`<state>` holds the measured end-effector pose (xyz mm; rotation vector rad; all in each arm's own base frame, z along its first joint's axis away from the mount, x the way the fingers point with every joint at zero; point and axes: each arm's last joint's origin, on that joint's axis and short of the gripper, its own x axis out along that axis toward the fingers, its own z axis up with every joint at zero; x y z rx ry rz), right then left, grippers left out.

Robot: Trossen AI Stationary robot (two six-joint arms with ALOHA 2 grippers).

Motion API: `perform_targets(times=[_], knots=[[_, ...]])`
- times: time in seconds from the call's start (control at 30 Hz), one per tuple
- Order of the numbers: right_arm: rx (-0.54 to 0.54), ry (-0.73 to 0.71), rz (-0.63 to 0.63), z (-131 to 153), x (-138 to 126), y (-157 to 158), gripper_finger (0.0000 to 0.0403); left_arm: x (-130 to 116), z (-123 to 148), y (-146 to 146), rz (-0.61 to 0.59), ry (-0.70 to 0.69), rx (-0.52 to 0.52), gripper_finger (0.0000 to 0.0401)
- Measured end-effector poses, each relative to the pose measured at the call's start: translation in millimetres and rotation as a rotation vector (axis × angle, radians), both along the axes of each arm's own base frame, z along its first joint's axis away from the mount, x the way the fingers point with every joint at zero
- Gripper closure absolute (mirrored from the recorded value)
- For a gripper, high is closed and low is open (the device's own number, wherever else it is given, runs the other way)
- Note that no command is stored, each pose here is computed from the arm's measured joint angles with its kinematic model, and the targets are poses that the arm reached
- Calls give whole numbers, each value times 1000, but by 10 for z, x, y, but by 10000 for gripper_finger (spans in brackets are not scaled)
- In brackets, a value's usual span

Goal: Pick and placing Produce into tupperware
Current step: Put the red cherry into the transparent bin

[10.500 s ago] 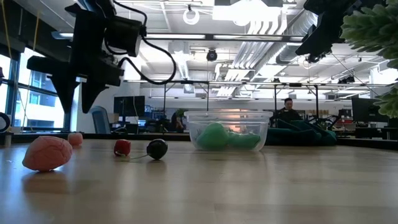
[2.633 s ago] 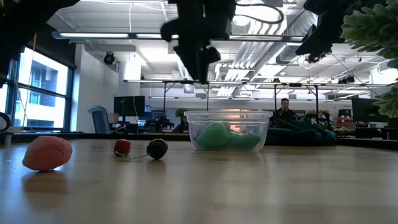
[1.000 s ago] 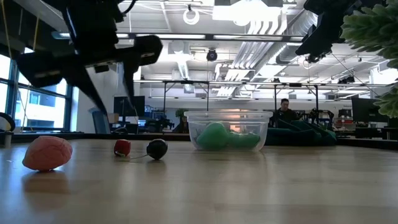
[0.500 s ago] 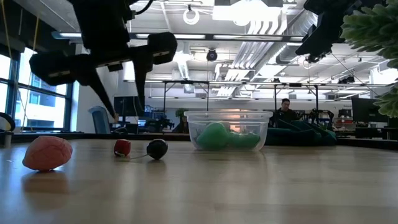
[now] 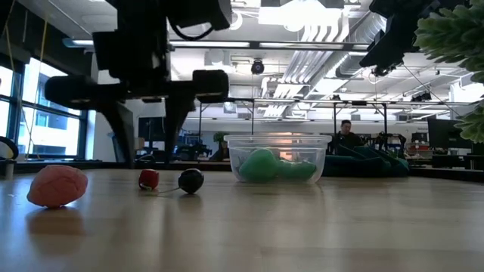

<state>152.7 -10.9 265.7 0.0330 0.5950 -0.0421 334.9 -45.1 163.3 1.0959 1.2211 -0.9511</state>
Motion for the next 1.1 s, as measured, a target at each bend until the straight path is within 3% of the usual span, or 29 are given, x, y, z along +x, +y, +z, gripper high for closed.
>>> perform_targets(times=[0.7,1.1], knots=[[0,-1,0,1,0,0,379,73,-173,-16,-27,42,-13,224],[0,-1,0,0,1,0,379,87,-245,-9,-19,57,31,224]])
